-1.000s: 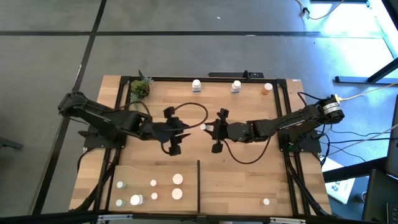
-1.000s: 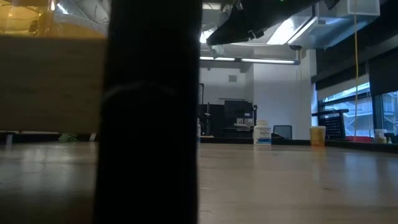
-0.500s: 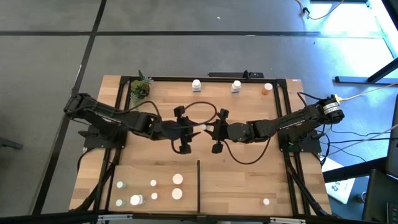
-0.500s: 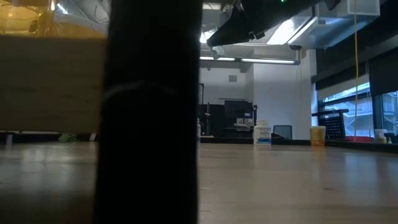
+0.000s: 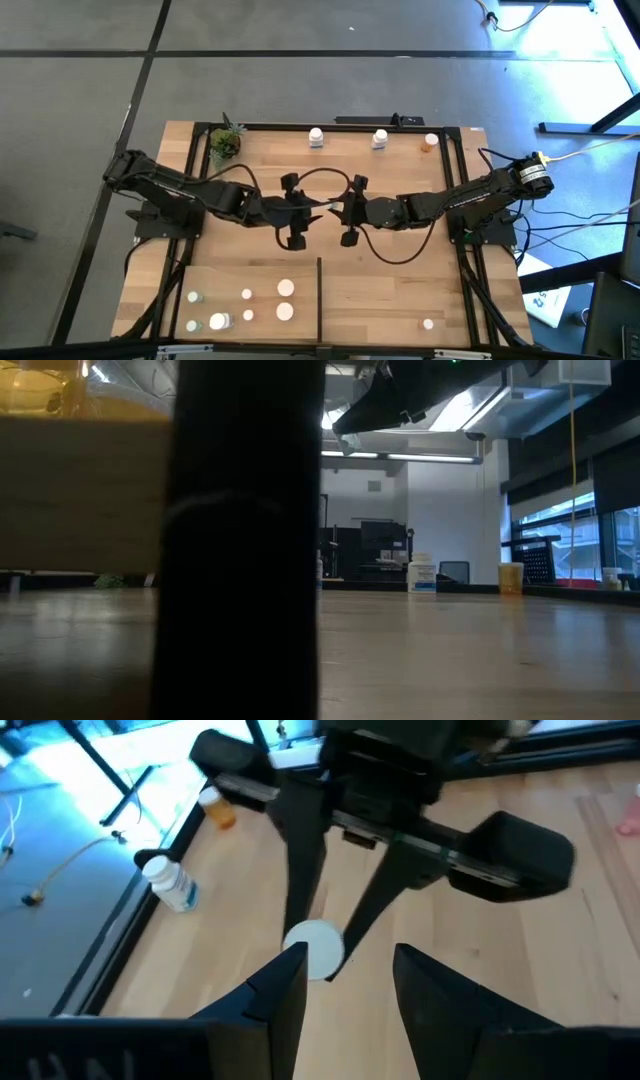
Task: Pick and place medicine bottles onto shelf by color
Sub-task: Put the green pill bottle on the shelf aligned with the other green pill bottle
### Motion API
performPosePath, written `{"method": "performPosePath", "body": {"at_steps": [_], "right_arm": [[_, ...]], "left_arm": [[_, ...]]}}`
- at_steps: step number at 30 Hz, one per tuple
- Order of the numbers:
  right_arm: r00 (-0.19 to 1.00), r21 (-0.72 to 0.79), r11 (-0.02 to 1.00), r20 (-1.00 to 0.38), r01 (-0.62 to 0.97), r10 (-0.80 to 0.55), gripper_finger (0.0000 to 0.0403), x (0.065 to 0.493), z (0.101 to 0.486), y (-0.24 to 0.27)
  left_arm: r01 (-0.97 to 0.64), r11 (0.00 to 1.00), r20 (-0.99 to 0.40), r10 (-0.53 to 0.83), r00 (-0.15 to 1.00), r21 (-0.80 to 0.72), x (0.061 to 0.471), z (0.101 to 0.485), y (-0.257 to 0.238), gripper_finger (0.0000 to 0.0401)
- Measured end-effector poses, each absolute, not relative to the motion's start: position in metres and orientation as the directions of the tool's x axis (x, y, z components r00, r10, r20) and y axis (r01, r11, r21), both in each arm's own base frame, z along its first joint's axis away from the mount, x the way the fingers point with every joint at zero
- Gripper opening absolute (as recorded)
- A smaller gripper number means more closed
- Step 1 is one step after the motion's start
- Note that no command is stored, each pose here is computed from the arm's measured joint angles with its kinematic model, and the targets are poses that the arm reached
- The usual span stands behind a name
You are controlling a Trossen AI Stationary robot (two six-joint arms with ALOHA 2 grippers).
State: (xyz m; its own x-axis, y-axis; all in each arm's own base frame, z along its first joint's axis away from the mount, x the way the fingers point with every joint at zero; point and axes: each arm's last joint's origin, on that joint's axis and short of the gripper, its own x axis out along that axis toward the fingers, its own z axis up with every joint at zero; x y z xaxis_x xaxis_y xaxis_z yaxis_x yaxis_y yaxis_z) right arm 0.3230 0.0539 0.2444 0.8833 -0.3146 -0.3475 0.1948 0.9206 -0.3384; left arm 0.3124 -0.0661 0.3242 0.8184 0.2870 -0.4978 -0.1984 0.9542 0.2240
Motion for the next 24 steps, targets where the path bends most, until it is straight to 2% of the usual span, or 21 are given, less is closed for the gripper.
{"method": "performPosePath", "body": {"at_steps": [12,24], "right_arm": [[0.883,-0.339,0.921,-0.348,0.194,-0.314,0.0097,0.3229,0.2442,0.0539],[0.883,-0.339,0.921,-0.349,0.193,-0.314,0.0097,0.3228,0.2441,0.0540]], "left_arm": [[-0.205,0.958,-0.496,0.281,0.822,0.202,0.3122,0.3245,-0.0681,0.0141],[-0.223,0.957,-0.461,0.285,0.841,0.184,0.3143,0.3280,-0.0684,0.0122]]}}
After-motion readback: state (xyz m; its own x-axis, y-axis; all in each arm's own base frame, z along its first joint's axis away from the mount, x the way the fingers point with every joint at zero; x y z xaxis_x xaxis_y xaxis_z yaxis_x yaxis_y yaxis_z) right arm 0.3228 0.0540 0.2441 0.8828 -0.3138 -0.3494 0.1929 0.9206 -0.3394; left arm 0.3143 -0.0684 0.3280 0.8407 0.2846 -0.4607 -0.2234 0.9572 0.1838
